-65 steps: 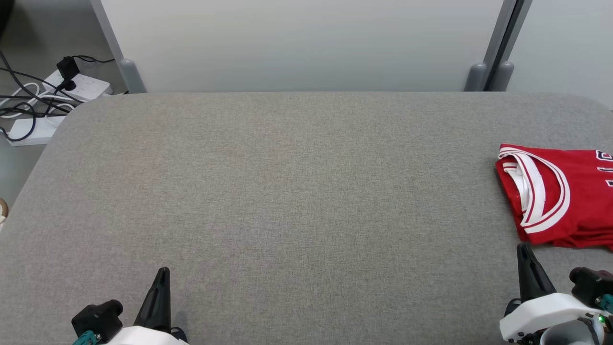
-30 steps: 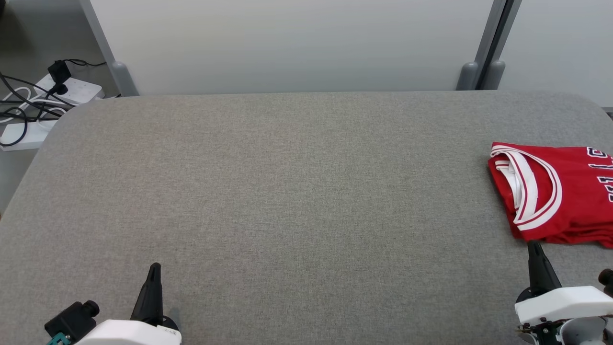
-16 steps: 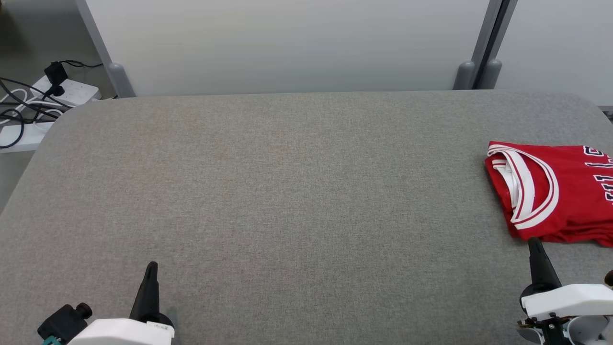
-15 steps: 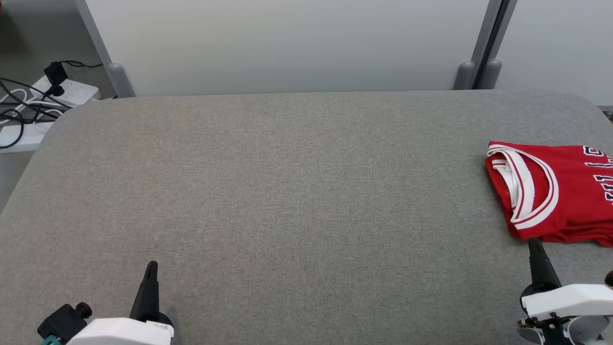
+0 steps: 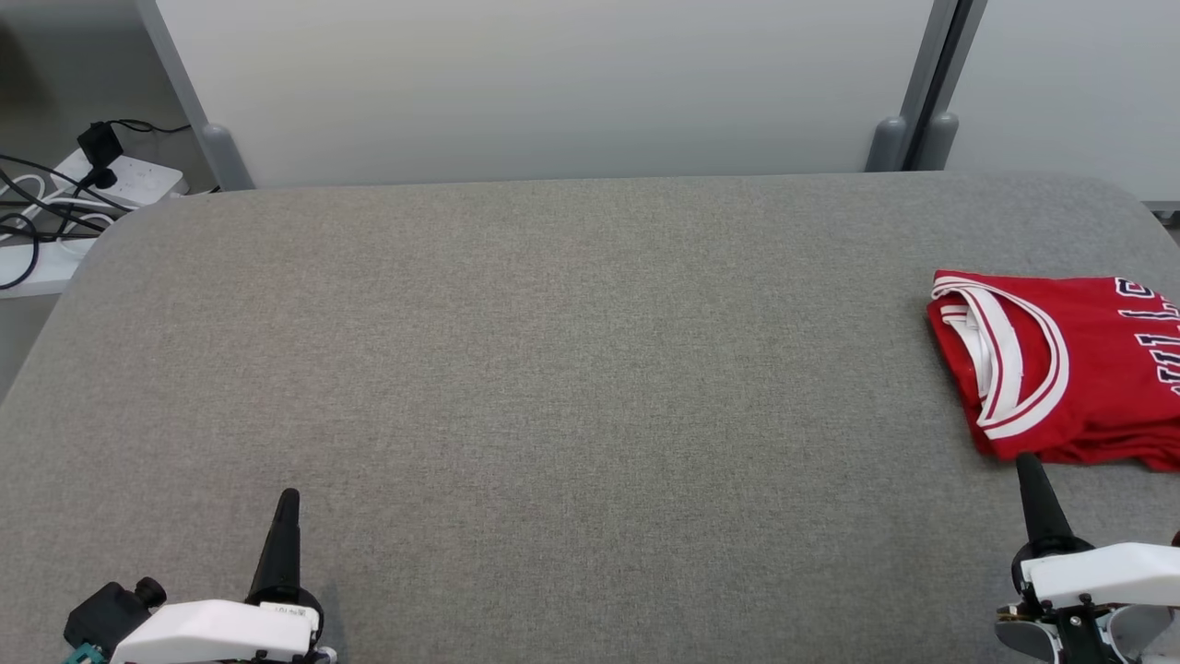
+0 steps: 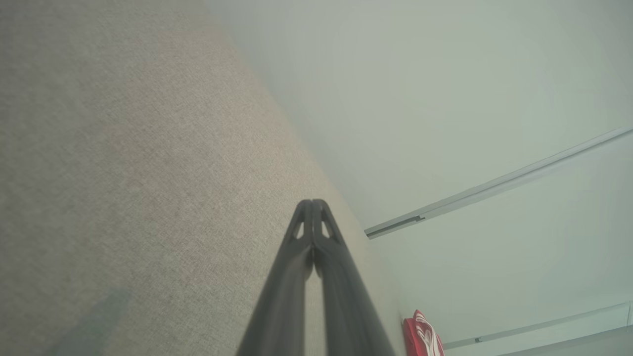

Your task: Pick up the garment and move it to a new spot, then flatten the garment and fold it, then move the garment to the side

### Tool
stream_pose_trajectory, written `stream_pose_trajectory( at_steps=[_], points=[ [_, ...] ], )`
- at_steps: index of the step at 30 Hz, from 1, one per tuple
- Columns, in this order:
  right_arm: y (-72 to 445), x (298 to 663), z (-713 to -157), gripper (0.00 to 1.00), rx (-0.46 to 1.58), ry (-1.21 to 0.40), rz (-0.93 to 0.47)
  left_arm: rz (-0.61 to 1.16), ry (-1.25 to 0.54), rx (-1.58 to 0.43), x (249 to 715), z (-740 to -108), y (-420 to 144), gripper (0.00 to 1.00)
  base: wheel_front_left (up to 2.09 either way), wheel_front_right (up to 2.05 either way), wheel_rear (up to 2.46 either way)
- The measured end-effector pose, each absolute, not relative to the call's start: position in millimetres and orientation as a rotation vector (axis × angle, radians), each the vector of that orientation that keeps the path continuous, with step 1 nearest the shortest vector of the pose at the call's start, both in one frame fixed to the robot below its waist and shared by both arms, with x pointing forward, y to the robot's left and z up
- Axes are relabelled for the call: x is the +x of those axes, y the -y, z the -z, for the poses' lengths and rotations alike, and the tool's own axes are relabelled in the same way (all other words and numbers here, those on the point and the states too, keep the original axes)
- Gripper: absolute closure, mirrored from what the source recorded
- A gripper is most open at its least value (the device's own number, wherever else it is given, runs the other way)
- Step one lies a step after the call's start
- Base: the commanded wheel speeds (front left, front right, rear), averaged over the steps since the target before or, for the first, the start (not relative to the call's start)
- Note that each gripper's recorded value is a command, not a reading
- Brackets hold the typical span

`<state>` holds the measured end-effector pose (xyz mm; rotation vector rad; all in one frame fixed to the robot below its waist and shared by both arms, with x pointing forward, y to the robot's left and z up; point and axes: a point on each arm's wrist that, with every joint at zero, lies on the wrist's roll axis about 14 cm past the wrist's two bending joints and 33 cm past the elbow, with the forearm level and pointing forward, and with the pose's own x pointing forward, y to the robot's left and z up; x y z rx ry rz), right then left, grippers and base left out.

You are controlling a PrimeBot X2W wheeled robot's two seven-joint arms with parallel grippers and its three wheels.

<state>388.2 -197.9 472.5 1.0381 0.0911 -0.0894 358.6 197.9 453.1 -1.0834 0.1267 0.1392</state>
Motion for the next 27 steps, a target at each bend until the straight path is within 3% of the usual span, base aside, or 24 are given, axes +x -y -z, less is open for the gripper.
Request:
stream_pose_trajectory(
  at_steps=[27],
  points=[
    [202.1,382.7,-477.8,1.00,1.354,-0.064,0.096,-0.112,-0.119,-1.372,364.9,-461.1,-191.5,1.00,0.00,0.00,0.00]
  ],
)
